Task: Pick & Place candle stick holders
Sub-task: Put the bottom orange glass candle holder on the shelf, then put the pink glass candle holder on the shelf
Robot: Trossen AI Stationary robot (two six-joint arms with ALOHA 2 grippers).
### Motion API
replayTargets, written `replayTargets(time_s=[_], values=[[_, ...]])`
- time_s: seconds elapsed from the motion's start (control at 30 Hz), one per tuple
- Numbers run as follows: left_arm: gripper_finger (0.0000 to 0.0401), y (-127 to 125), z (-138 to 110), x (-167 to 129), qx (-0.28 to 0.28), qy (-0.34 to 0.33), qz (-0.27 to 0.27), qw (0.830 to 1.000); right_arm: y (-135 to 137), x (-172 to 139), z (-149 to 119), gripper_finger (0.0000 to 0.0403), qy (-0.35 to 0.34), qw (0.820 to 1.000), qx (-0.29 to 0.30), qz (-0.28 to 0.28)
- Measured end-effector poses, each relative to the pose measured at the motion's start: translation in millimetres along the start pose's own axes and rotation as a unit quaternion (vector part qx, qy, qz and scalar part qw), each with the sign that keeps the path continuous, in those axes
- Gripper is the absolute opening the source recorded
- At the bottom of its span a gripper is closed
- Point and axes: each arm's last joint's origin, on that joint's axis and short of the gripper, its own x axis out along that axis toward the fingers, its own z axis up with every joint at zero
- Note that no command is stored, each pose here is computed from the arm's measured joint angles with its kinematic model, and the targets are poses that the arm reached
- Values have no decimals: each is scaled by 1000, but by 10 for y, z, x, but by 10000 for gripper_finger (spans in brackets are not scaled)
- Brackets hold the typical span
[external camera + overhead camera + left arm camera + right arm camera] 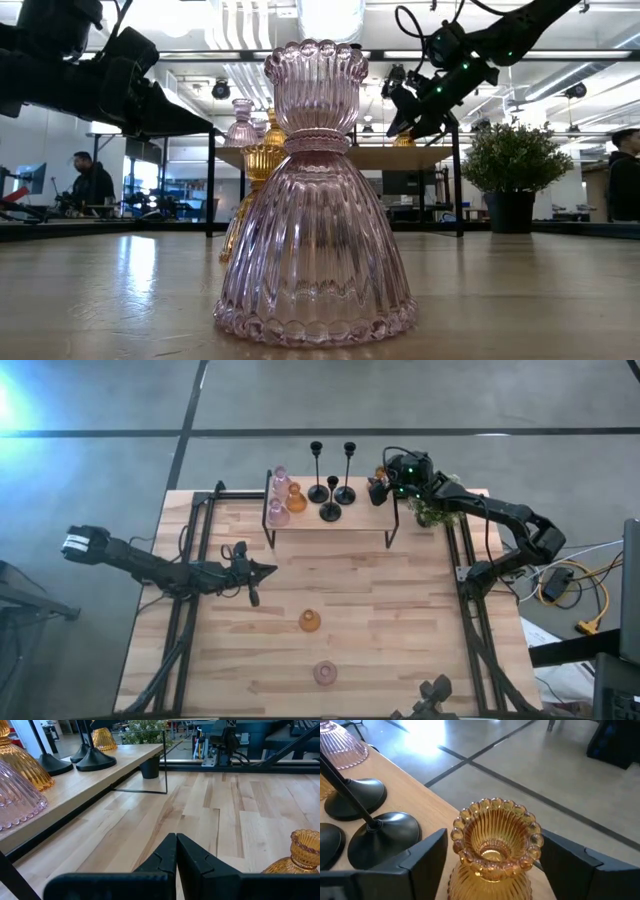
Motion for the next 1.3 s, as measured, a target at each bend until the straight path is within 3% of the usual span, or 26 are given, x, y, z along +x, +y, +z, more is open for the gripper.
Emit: replayTargets(time_s=[0.37,0.6,0.8,0.87,0.97,1.13,1.3], values=[[14,0,0,0,0,0,0,1000,2,-110,76,347,-21,1000,-2,1],[14,0,0,0,0,0,0,1000,-1,-348,214,352,-61,998,-13,3],[14,0,0,0,0,0,0,1000,-4,-738,369,352,-113,993,-11,15],[14,0,0,0,0,0,0,1000,5,-925,417,351,-133,990,-13,42],[14,0,0,0,0,0,0,1000,46,-1217,478,344,-167,978,-26,125],[14,0,0,0,0,0,0,1000,213,-1680,512,327,-214,936,-63,271],[14,0,-1,0,0,0,0,1000,469,-2006,466,324,-237,892,-93,373]])
